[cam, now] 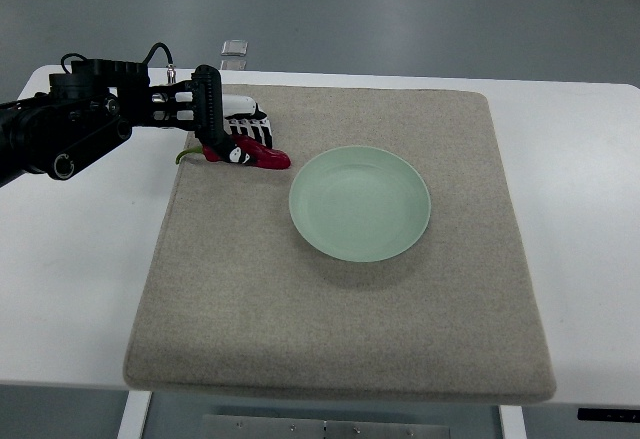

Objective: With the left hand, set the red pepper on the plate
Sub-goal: 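Carry the pepper with the left hand over the green plate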

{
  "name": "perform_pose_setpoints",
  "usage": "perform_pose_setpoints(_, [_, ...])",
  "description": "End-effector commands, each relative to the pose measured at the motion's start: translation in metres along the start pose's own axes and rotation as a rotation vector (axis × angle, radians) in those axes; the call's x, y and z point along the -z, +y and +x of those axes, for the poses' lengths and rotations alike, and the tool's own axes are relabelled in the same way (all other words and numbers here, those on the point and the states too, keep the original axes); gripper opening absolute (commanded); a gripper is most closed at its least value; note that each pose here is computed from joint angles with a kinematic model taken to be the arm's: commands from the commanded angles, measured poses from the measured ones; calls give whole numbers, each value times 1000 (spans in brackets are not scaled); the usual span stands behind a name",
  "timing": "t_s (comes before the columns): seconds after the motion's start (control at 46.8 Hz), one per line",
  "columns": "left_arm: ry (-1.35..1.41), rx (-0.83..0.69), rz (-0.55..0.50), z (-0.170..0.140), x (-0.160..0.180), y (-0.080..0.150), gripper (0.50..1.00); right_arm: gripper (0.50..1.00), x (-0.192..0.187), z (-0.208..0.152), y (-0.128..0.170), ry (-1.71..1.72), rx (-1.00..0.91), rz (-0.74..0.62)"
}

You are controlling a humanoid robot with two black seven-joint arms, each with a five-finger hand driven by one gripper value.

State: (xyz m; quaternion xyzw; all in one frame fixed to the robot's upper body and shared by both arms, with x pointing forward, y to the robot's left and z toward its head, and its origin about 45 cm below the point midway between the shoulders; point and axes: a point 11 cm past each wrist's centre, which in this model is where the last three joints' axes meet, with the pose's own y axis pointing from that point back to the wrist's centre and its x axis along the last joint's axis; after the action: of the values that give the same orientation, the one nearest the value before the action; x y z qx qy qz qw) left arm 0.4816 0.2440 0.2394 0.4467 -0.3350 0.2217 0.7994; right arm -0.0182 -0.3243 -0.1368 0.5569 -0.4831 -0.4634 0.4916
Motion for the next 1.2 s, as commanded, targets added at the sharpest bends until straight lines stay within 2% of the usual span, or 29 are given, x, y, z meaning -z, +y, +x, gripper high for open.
perform_pose_setpoints(0.0, [-4,-10,-1,5,-1,2,566,928,0,0,0,0,0,0])
perform_pose_setpoints(0.214, [-13,-74,-38,31,-18,5,563,928,0,0,0,0,0,0])
perform_pose_setpoints(0.406, [-34,-108,-58,34,-26,3,576,928,0,0,0,0,0,0])
perform_pose_setpoints(0.769, [-70,-81,-212,24,-80,-4,585,928,0,0,0,0,0,0])
perform_pose_setpoints(1.175, [-92,-8,-352,-4,-127,-8,591,928,0,0,0,0,0,0])
